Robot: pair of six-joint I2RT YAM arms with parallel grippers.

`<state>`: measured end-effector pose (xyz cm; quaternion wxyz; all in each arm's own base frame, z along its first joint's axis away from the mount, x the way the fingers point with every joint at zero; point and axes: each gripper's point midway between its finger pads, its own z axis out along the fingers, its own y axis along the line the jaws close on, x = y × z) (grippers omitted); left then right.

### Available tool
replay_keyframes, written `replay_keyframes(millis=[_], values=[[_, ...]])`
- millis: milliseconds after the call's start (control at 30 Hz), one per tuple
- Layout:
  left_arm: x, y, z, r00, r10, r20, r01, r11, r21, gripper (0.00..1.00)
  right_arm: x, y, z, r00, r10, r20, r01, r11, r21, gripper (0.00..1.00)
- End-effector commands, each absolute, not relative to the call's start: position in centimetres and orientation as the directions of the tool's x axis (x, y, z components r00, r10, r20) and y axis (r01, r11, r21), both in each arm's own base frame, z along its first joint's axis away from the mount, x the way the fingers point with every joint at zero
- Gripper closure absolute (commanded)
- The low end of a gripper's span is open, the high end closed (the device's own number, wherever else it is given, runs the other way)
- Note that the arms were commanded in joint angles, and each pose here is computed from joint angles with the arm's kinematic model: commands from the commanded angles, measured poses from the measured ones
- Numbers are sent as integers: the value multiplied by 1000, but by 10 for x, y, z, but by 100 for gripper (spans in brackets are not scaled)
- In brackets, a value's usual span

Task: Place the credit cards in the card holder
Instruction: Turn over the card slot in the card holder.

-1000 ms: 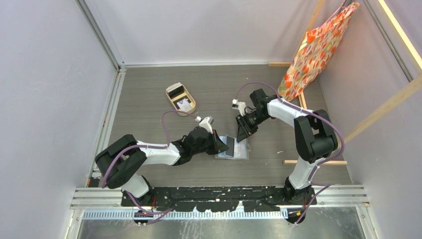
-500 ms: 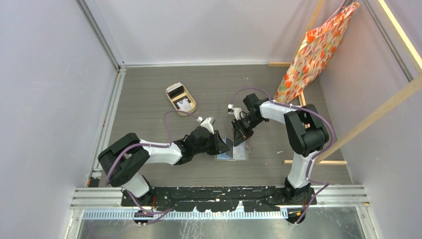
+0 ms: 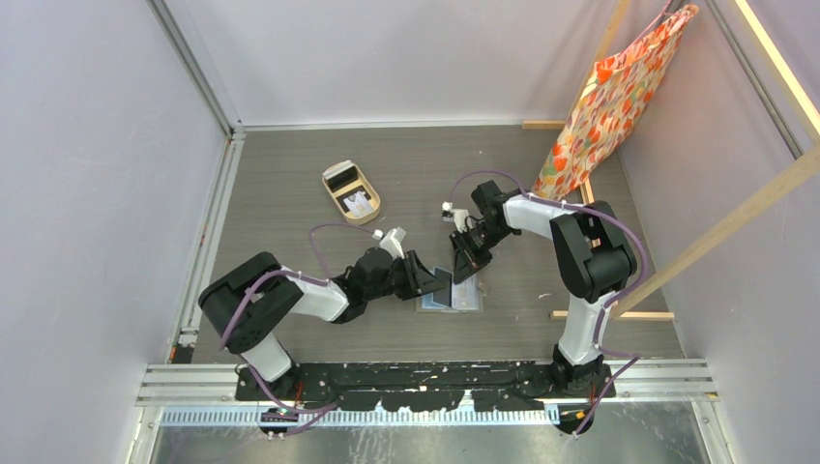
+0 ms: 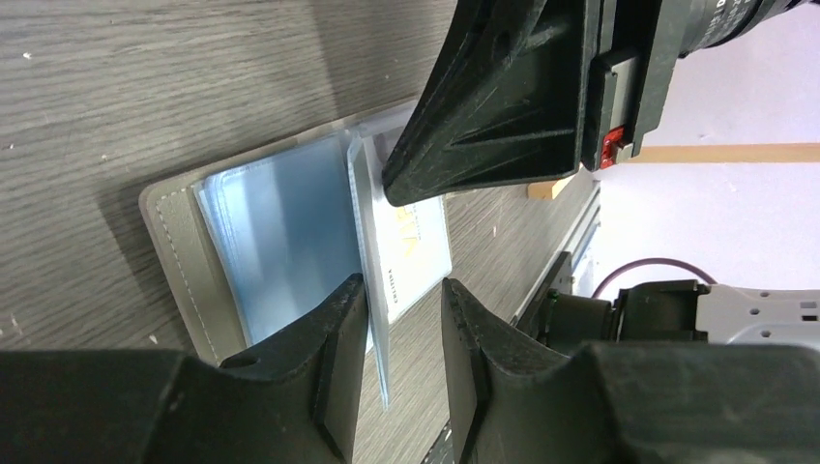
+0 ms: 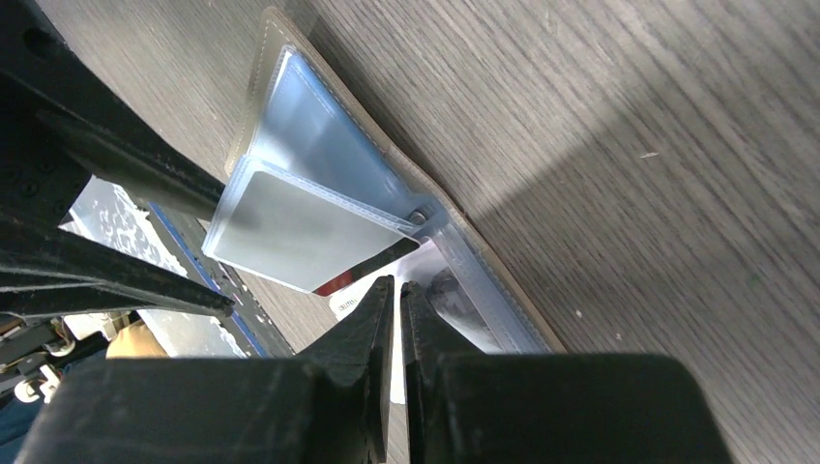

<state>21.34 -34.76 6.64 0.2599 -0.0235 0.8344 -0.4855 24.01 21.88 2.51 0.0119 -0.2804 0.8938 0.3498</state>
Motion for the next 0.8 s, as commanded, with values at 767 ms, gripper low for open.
replay_keyframes(millis=[767], values=[[218, -363, 105, -874, -380, -302, 262, 154, -953, 62, 249, 214, 17, -832, -514, -210, -531, 627, 570, 88]])
